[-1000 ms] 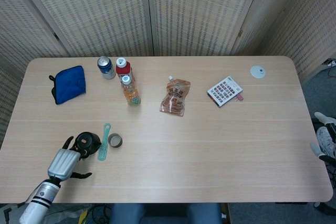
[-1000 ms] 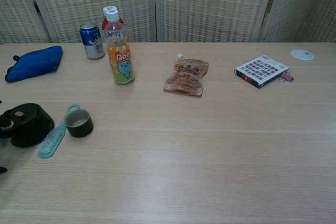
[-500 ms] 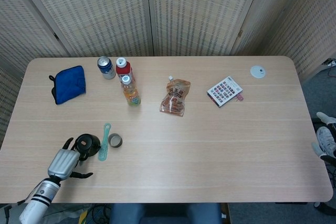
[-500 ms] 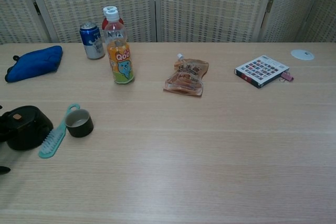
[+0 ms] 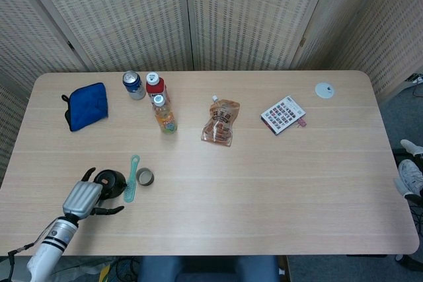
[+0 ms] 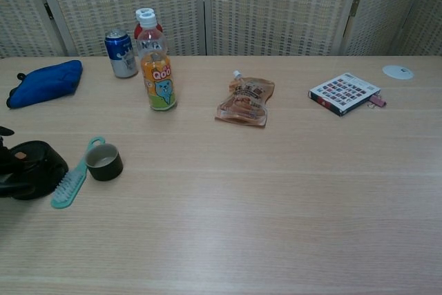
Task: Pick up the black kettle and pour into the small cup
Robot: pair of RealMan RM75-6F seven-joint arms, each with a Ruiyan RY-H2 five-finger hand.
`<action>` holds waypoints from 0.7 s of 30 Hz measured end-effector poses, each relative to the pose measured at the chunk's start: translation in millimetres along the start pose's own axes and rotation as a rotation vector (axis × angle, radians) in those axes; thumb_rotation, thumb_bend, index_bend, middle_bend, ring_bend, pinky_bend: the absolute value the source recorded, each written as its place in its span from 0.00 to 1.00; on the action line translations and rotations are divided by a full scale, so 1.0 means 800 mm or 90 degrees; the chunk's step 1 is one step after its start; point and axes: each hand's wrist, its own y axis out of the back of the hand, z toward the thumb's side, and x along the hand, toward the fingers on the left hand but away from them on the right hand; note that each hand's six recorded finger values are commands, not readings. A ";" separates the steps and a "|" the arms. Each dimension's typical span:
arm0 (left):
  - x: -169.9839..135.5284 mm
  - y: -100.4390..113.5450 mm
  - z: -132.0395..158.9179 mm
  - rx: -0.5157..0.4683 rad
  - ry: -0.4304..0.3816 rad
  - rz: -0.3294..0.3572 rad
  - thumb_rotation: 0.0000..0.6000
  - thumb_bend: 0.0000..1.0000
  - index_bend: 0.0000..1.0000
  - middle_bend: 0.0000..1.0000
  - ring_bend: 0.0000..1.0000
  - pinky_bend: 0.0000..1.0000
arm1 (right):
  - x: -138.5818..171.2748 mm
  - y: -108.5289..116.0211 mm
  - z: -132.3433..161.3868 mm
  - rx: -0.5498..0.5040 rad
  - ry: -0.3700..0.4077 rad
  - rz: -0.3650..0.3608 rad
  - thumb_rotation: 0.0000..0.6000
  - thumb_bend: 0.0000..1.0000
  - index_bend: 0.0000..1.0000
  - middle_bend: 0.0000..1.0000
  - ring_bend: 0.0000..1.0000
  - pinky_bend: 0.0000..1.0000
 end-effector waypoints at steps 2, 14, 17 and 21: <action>0.006 0.004 0.000 -0.011 -0.002 0.004 0.17 0.02 0.90 0.99 0.88 0.00 | 0.000 0.000 -0.001 0.000 -0.001 0.000 1.00 0.19 0.23 0.32 0.24 0.24; 0.027 0.021 -0.013 -0.062 0.032 0.040 0.13 0.02 1.00 1.00 1.00 0.04 | 0.000 -0.001 -0.006 -0.003 -0.009 -0.003 1.00 0.19 0.23 0.32 0.24 0.23; 0.030 0.029 -0.018 -0.070 0.049 0.069 0.13 0.03 1.00 1.00 1.00 0.06 | 0.000 0.000 -0.007 -0.004 -0.010 -0.004 1.00 0.19 0.23 0.32 0.24 0.23; 0.033 0.037 -0.025 -0.087 0.067 0.092 0.14 0.10 1.00 1.00 1.00 0.08 | 0.000 -0.001 -0.007 -0.006 -0.010 -0.004 1.00 0.19 0.23 0.32 0.24 0.23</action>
